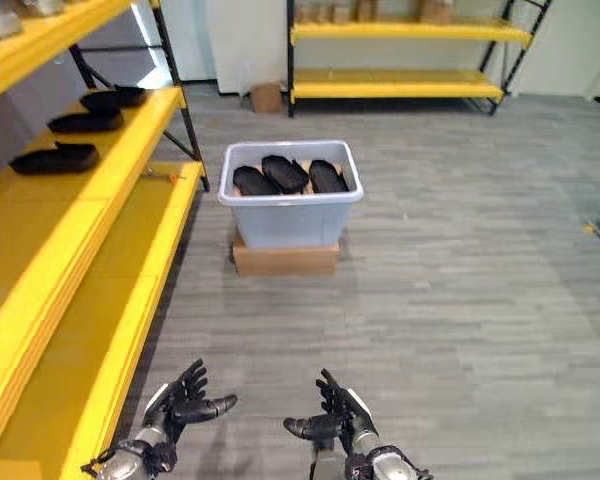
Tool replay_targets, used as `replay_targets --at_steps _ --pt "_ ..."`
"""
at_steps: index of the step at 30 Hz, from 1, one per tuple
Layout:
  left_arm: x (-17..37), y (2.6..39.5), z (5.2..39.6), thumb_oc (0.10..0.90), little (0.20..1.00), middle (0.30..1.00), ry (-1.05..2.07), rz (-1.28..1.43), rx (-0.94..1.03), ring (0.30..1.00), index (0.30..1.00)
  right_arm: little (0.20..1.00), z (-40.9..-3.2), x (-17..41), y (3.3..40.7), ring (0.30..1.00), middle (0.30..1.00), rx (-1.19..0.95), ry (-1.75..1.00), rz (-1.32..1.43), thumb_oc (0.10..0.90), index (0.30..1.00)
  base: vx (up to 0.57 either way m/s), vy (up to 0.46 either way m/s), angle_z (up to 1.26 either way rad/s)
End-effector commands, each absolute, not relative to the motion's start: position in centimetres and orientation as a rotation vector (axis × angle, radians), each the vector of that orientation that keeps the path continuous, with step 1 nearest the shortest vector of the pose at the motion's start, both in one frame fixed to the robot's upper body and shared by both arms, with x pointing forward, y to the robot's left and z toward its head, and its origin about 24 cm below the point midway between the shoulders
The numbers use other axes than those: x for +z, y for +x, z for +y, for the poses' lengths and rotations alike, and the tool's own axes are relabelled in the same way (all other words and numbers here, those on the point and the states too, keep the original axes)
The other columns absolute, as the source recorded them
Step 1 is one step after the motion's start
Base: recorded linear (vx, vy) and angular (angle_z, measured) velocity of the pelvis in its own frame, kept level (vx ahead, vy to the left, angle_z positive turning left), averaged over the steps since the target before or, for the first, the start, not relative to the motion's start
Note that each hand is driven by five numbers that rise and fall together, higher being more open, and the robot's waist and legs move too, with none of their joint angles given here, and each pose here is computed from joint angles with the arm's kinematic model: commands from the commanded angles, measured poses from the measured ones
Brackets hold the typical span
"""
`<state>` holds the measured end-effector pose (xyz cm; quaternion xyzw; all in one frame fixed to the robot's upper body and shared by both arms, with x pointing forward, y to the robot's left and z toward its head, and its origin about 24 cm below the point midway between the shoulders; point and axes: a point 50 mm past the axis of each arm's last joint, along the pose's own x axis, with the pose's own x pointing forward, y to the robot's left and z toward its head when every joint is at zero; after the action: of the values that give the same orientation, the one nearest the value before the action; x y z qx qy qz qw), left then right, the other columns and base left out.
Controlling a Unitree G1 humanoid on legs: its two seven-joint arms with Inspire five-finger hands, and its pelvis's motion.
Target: Move parts from the plastic box to the shelf.
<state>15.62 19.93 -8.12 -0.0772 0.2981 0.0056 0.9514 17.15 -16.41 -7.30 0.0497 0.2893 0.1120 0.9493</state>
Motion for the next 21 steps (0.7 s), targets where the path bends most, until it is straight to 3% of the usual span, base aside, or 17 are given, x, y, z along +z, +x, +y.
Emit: replay_targets --at_steps 1,11,21 --pt "-3.5 20.1 19.2 0.9 1.0 1.0 -0.166 0.326 -0.059 1.0 1.0 1.0 -16.4 -3.2 20.7 1.0 1.0 0.246 0.138 0.338 0.9 1.0 0.19 -0.218 0.17" --pt "-3.7 19.6 19.5 0.9 1.0 1.0 -0.176 0.348 -0.051 1.0 1.0 1.0 -18.0 -3.5 20.2 1.0 1.0 0.198 0.106 0.36 0.9 1.0 0.15 -0.183 0.1" --pt "-4.1 18.9 20.1 0.9 1.0 1.0 -0.15 0.362 -0.033 1.0 1.0 1.0 -18.1 -3.9 20.1 1.0 1.0 0.181 0.095 0.368 0.9 1.0 0.25 0.028 -0.06"
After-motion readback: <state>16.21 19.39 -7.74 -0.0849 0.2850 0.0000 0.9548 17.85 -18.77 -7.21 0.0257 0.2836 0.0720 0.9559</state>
